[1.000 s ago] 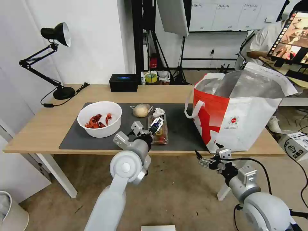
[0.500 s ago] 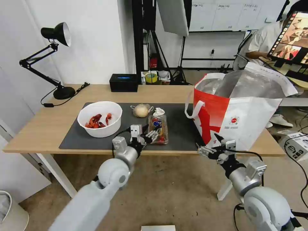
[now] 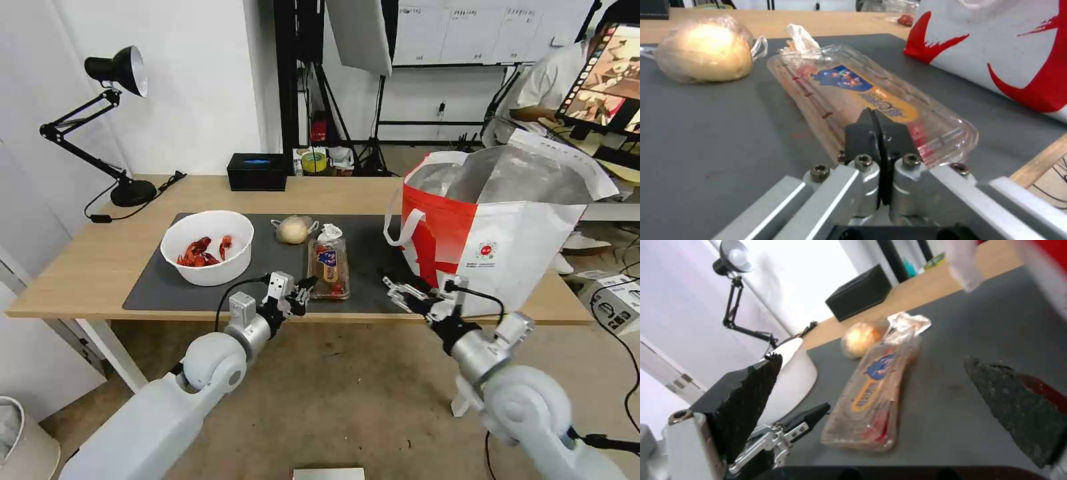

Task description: Pick up the trash from the table and place it into the takeout bag.

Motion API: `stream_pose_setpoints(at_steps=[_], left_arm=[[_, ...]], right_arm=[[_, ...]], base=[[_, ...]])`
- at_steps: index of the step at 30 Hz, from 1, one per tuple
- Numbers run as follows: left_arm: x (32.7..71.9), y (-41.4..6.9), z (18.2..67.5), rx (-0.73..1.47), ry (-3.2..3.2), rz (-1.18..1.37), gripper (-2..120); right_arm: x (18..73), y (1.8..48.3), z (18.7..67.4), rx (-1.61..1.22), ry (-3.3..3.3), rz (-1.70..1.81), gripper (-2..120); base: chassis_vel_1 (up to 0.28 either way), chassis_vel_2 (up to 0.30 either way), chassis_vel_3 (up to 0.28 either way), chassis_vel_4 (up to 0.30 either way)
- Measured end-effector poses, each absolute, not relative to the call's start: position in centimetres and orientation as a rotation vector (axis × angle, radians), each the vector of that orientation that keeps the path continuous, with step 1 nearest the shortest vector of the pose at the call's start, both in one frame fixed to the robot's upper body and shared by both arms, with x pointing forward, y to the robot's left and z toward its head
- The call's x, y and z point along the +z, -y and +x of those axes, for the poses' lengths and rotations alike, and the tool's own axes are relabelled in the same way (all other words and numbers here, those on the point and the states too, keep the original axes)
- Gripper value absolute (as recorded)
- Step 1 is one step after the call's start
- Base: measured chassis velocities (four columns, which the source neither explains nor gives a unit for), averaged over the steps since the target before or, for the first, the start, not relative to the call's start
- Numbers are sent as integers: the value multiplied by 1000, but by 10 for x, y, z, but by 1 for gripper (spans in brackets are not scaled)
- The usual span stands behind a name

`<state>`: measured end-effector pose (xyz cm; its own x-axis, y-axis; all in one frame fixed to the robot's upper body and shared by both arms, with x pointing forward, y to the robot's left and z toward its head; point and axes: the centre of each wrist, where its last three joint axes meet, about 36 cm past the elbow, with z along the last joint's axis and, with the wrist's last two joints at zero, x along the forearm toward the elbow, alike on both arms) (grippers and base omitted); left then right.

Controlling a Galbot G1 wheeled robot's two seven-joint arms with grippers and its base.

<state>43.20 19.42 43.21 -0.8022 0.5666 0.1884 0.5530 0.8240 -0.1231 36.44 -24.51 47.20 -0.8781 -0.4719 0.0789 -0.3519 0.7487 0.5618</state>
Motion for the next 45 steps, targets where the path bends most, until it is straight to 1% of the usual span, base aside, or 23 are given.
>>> stream_pose_setpoints(at_steps=[15,30,40,45], left_arm=[[433,-183,439,148,2777,-991,0],[424,-185,440,101,2750,-992,0],[420,-188,436,78,2748,-973,0],[425,-190,434,103,2755,-968,0]], right_arm=[[471,227,426,-959,2611,631,100],[475,198,486,-927,2450,527,100],[476,191,507,-855,2374,559,100],[477,183,520,-843,2359,584,100]], base=[[0,0,0,0],[0,0,0,0],[0,0,0,0],[0,0,0,0]])
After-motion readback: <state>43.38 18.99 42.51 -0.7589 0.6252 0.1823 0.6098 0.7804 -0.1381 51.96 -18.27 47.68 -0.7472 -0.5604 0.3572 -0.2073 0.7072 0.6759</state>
